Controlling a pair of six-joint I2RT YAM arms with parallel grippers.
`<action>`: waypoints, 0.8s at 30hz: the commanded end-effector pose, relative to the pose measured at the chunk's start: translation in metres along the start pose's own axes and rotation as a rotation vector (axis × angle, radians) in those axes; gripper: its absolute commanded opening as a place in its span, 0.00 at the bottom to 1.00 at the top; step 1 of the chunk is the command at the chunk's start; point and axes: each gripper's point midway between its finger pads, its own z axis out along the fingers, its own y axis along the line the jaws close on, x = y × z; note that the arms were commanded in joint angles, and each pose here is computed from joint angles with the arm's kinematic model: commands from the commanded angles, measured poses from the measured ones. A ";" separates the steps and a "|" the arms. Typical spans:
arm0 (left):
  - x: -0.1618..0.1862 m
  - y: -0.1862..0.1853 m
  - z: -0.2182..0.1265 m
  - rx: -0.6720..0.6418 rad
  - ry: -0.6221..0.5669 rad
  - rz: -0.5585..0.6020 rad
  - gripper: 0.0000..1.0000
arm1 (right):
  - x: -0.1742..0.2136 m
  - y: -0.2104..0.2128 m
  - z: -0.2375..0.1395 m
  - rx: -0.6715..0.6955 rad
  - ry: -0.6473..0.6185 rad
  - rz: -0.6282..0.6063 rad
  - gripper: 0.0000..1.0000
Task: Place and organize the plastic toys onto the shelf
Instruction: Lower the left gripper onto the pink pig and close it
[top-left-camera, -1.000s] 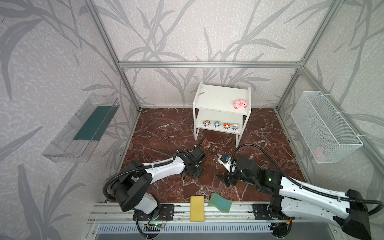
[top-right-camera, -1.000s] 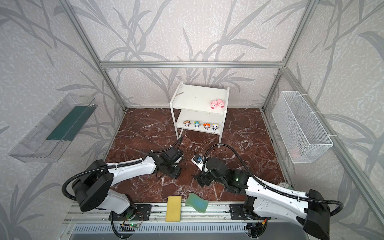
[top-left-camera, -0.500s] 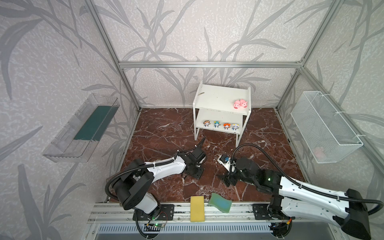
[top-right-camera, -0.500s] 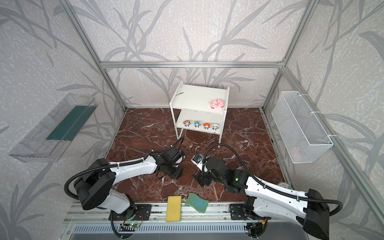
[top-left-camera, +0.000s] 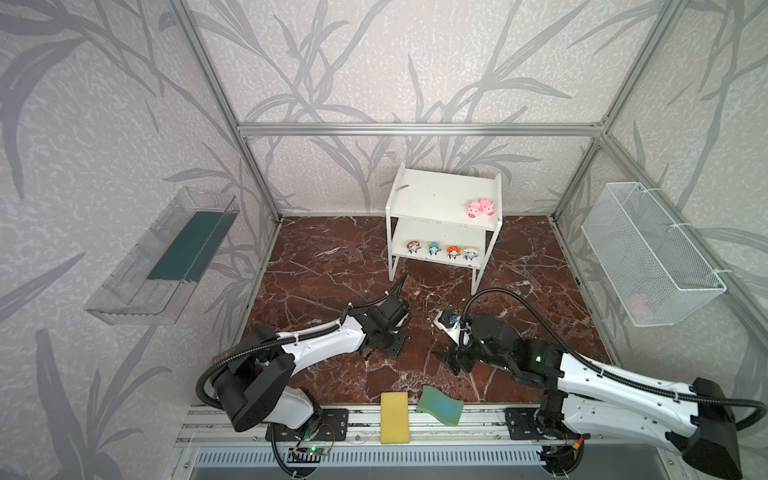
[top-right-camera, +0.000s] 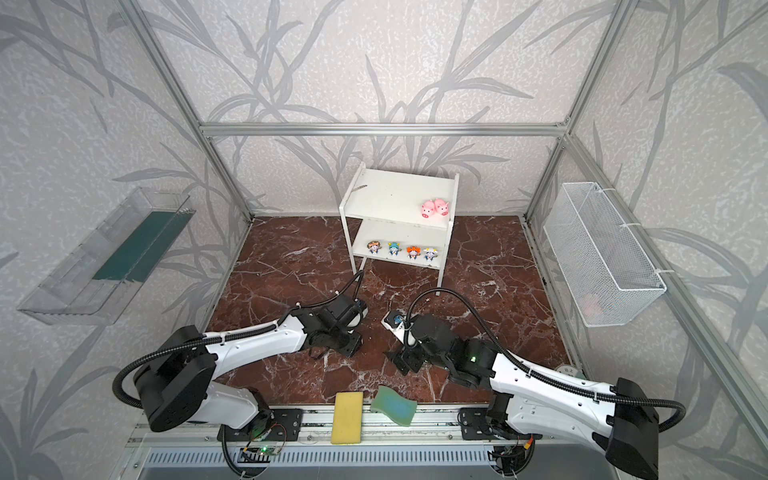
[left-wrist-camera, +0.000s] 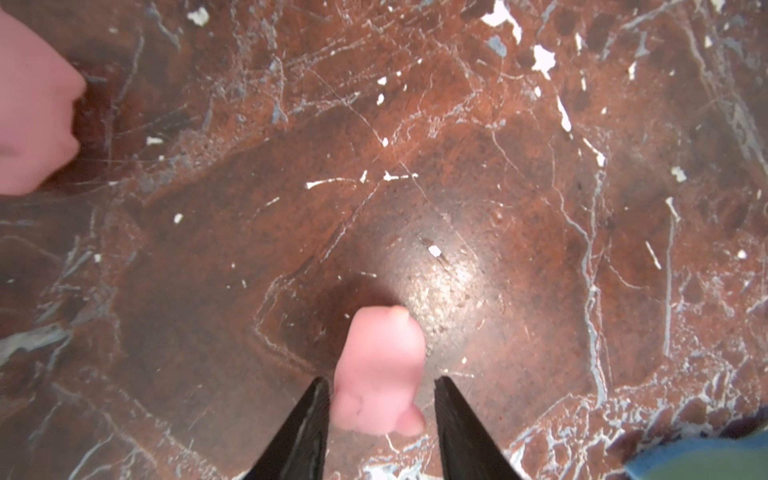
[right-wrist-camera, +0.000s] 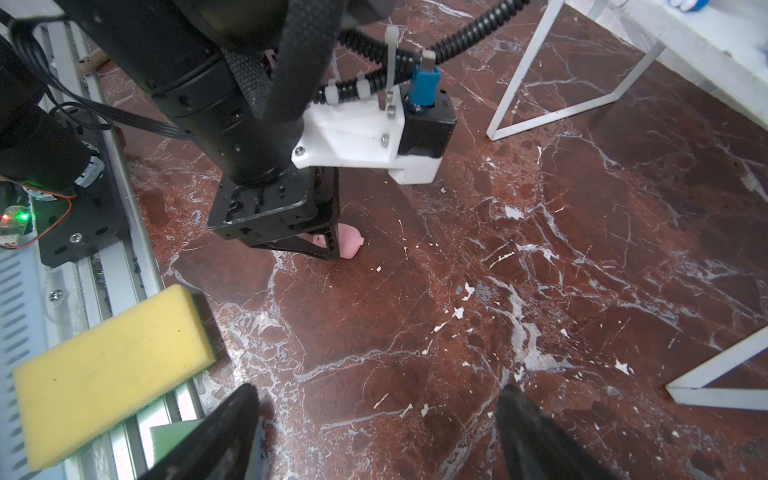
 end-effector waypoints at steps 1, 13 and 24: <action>0.004 0.003 -0.001 -0.013 0.001 0.029 0.48 | -0.006 0.004 -0.002 -0.019 -0.025 -0.014 0.90; 0.008 -0.002 0.003 -0.001 0.026 0.060 0.49 | -0.004 0.004 -0.003 -0.019 -0.021 -0.009 0.89; 0.005 -0.003 0.005 -0.017 0.030 0.086 0.41 | -0.003 0.003 -0.004 -0.014 -0.026 -0.008 0.90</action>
